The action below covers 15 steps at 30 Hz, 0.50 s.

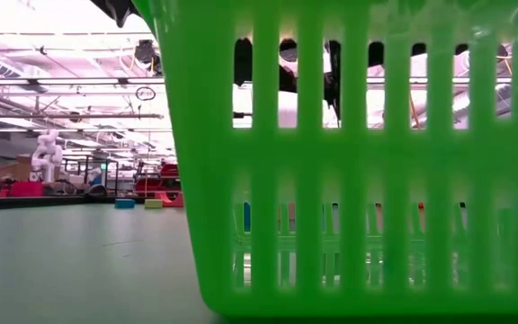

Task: Sort & place blocks by color
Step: Put the pink block into the blue bin

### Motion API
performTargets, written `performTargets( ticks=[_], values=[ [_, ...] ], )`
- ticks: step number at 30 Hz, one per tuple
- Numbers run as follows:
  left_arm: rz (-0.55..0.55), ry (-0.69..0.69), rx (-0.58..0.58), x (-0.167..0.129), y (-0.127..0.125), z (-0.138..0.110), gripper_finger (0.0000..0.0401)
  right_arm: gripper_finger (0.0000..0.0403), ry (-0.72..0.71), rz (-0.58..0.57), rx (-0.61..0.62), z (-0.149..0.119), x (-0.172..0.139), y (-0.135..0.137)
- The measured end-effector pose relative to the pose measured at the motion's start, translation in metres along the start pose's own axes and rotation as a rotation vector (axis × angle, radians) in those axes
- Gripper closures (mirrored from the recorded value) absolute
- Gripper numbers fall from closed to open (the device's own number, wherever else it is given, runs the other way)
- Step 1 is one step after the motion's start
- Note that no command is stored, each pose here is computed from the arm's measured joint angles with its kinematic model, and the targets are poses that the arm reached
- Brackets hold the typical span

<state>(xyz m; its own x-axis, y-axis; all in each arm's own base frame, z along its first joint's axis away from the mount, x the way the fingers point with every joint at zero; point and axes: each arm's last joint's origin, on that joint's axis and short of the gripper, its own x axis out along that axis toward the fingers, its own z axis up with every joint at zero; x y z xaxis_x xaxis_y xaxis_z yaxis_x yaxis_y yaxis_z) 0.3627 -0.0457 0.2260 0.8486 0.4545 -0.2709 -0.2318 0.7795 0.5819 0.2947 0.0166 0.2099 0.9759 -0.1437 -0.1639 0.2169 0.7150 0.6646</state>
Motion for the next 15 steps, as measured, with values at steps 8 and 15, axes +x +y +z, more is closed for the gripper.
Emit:
performTargets(
  ticks=[8, 15],
  values=[
    [0.004, 0.006, 0.012, -0.0013, -0.0018, 0.0001, 0.0268, 0.0314, -0.025, -0.075, -0.053, 0.0014, 0.0006, -0.006],
    [-0.011, -0.009, -0.071, -0.0009, -0.0016, 0.0009, 0.0192, 0.0361, -0.03, -0.088, -0.124, 0.0038, 0.0012, -0.0086]
  ],
)
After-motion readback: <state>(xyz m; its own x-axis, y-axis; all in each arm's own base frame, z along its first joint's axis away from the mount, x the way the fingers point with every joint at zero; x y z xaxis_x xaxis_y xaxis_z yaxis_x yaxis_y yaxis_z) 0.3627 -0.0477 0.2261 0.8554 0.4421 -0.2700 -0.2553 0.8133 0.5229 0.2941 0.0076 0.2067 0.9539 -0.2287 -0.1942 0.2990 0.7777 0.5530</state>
